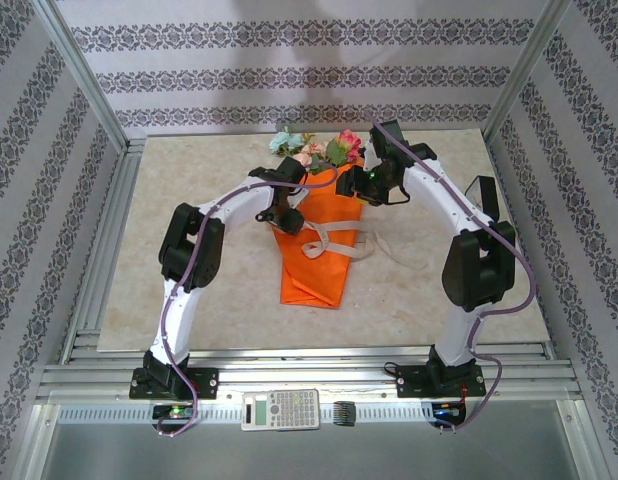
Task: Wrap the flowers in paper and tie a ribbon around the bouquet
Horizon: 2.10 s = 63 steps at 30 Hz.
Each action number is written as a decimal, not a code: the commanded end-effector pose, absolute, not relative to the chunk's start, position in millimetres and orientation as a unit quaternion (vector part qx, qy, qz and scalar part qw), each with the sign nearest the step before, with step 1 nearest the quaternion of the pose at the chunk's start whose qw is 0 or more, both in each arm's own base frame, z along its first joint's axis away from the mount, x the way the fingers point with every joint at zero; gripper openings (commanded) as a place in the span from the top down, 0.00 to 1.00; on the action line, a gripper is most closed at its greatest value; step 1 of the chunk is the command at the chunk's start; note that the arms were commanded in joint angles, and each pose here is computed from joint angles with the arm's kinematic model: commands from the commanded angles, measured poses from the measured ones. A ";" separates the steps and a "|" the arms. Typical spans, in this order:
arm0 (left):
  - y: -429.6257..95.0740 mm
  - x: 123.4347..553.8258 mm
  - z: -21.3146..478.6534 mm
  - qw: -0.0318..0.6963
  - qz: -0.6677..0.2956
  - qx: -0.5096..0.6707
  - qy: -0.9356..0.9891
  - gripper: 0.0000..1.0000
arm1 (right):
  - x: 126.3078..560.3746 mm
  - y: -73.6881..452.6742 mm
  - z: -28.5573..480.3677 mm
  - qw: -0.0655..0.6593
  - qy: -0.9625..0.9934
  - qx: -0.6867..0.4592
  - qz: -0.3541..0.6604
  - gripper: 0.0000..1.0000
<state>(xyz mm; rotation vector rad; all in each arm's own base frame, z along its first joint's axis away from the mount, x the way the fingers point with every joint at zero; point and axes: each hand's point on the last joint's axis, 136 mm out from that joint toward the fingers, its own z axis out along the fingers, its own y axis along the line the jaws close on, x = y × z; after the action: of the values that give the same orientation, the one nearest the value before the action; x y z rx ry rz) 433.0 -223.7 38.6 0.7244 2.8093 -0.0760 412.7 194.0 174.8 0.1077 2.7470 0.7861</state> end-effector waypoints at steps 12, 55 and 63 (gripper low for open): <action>-235.8 421.8 35.0 0.104 -0.053 0.244 0.963 0.96 | 403.8 179.1 156.2 0.121 0.952 0.102 0.261 0.51; -237.2 391.1 128.5 0.193 -0.155 0.135 0.959 1.00 | 420.5 192.1 53.9 0.004 0.820 0.525 0.229 0.88; -191.8 415.0 179.7 0.273 -0.211 -0.022 0.938 1.00 | 431.8 163.1 87.9 0.065 0.825 0.513 0.226 1.00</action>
<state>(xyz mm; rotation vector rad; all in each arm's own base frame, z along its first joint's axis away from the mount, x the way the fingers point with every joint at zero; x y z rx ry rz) 394.9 -217.3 147.8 0.1987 2.6478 -0.4917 420.2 182.5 54.2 1.6123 2.5633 0.6917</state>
